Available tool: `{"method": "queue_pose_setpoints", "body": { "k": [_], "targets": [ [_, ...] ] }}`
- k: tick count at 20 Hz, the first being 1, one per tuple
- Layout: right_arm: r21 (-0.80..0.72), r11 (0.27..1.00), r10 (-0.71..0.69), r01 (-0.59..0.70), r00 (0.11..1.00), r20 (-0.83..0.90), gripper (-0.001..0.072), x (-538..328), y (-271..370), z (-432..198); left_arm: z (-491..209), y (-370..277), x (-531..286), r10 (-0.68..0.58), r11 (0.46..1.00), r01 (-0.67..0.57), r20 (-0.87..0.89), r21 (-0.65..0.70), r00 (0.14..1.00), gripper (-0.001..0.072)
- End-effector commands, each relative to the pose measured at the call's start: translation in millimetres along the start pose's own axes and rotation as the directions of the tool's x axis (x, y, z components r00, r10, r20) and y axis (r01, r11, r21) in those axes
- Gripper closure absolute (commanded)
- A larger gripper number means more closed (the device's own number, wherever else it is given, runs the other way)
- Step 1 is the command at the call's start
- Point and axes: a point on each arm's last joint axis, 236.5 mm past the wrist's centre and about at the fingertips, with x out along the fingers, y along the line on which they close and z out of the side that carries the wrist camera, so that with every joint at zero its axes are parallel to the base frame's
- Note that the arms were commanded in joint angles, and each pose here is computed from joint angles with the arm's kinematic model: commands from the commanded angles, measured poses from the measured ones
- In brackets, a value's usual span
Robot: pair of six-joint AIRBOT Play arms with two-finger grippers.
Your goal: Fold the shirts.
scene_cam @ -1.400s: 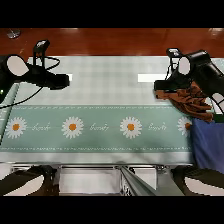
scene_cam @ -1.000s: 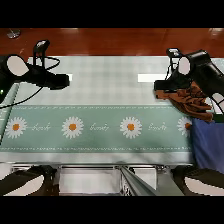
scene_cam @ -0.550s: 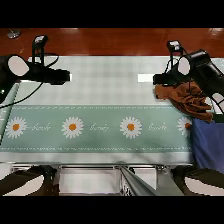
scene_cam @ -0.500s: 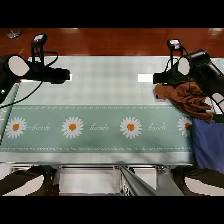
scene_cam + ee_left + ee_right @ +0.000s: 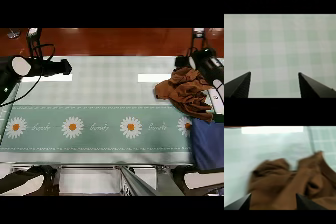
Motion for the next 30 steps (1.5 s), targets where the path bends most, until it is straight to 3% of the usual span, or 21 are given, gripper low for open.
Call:
{"method": "queue_pose_setpoints", "body": {
  "k": [1,4,6,7,8,9,12,15,18,20,25,30],
  "targets": [
    [0.220,0.975,0.034,0.032,0.956,-0.291,0.0083,66,-52,-61,-19,7,7,0.013,1.000,-0.013,-0.080,0.001,0.997,0.0006],
    [0.331,0.942,0.205,-0.049,0.866,-0.456,0.0091,75,-36,-105,-64,13,13,0.022,1.000,-0.018,-0.263,0.016,0.964,0.0006],
    [0.322,0.945,0.223,-0.052,0.824,-0.521,0.0128,67,-35,-121,-76,18,11,0.027,1.000,-0.026,-0.316,0.006,0.948,0.0006],
    [0.290,0.954,0.234,-0.079,0.801,-0.551,0.0318,62,-32,-128,-77,22,9,0.030,0.999,-0.032,-0.322,-0.001,0.946,0.0006],
    [0.269,0.954,0.265,-0.128,0.777,-0.571,0.0599,56,-25,-133,-77,28,6,0.036,0.999,-0.042,-0.331,-0.012,0.943,0.0006],
    [0.272,0.943,0.318,-0.192,0.764,-0.561,0.0684,49,-14,-128,-78,36,2,0.042,0.998,-0.055,-0.343,-0.027,0.939,0.0006],
    [0.290,0.883,0.457,-0.370,0.818,-0.349,0.0685,-5,11,-41,-68,74,-35,0.099,0.985,-0.142,-0.349,-0.099,0.932,0.0007],
    [0.173,0.858,0.484,-0.484,0.874,0.040,0.0685,-130,10,81,-28,93,-94,0.138,0.974,-0.163,-0.159,-0.157,0.978,0.0006],
    [0.035,0.819,0.512,-0.572,0.758,0.405,0.0686,-292,6,152,-19,54,-150,0.060,0.996,-0.058,0.025,-0.071,0.998,0.0006],
    [-0.065,0.786,0.558,-0.615,0.661,0.502,0.0686,-378,11,153,-38,27,-174,-0.003,0.998,0.008,0.078,-0.060,0.997,0.0007],
    [-0.339,0.636,0.747,-0.693,0.442,0.497,0.0686,-515,60,107,-73,-6,-191,-0.078,0.997,0.080,0.102,-0.016,0.992,0.0006],
    [-0.406,0.444,0.891,-0.798,0.441,0.109,0.0686,-492,174,4,-75,-7,-176,-0.093,0.993,0.099,0.090,-0.067,0.992,0.0006]
  ]
}}
